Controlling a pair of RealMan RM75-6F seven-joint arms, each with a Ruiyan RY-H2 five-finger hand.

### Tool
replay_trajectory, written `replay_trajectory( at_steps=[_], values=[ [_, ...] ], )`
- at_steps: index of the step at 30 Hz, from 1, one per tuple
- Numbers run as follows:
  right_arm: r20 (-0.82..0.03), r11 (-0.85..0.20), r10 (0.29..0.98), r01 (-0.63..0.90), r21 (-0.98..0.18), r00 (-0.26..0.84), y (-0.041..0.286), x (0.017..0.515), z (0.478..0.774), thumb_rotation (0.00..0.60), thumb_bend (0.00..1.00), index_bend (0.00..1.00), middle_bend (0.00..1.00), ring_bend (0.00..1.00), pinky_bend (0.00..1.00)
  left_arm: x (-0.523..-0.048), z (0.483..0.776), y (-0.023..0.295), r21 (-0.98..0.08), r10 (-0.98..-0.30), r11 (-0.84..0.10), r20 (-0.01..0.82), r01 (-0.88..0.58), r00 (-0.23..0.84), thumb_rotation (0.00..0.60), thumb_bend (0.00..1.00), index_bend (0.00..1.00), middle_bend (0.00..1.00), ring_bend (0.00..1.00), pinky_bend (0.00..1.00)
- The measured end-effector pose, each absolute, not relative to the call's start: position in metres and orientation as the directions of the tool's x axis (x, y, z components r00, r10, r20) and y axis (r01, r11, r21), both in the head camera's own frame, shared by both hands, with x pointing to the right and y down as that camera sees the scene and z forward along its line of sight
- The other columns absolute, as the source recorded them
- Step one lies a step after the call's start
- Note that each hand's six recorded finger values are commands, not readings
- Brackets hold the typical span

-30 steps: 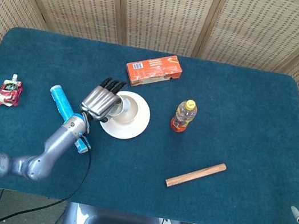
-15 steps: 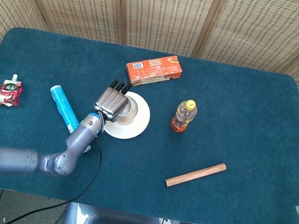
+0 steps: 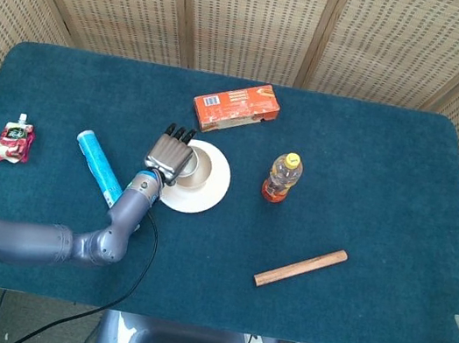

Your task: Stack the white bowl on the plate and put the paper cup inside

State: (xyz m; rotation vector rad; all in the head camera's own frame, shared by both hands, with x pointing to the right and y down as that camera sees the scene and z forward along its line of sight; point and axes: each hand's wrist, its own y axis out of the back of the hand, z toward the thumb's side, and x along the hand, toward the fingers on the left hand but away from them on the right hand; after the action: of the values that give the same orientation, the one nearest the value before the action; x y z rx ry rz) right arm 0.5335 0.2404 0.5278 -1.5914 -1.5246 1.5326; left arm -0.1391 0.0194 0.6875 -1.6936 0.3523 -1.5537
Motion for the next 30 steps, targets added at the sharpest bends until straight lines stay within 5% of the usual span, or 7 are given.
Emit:
replay_trajectory(
  at_steps=[8,17,23,30],
  values=[
    [-0.392,-0.284,0.89,0.389,-0.876,-0.234,0.24,0.535,0.528,0.6,0.17,0.0,0.0,0.0,0.0,-0.133,0.697,0.025,-0.692,-0.661,-0.653,0.719,0.308,0.215,0.6,0.45,0.62,0.0,0.0,0.0],
    [-0.389,-0.281,0.892,0.39,-0.877,-0.232,0.241,0.534,0.527,0.6,0.17,0.0,0.0,0.0,0.0,-0.135,0.699,0.027,-0.691,-0.663,-0.656,0.72,0.303,0.207,0.6,0.21,0.51,0.0,0.0,0.0],
    [-0.386,-0.278,0.893,0.39,-0.878,-0.232,0.241,0.534,0.526,0.6,0.17,0.0,0.0,0.0,0.0,-0.137,0.698,0.027,-0.698,-0.667,-0.654,0.714,0.292,0.212,0.6,0.19,0.38,0.0,0.0,0.0],
    [-0.383,-0.276,0.894,0.39,-0.879,-0.231,0.241,0.534,0.526,0.6,0.17,0.0,0.0,0.0,0.0,-0.137,0.695,0.026,-0.71,-0.675,-0.651,0.703,0.269,0.223,0.6,0.19,0.37,0.0,0.0,0.0]
  ],
)
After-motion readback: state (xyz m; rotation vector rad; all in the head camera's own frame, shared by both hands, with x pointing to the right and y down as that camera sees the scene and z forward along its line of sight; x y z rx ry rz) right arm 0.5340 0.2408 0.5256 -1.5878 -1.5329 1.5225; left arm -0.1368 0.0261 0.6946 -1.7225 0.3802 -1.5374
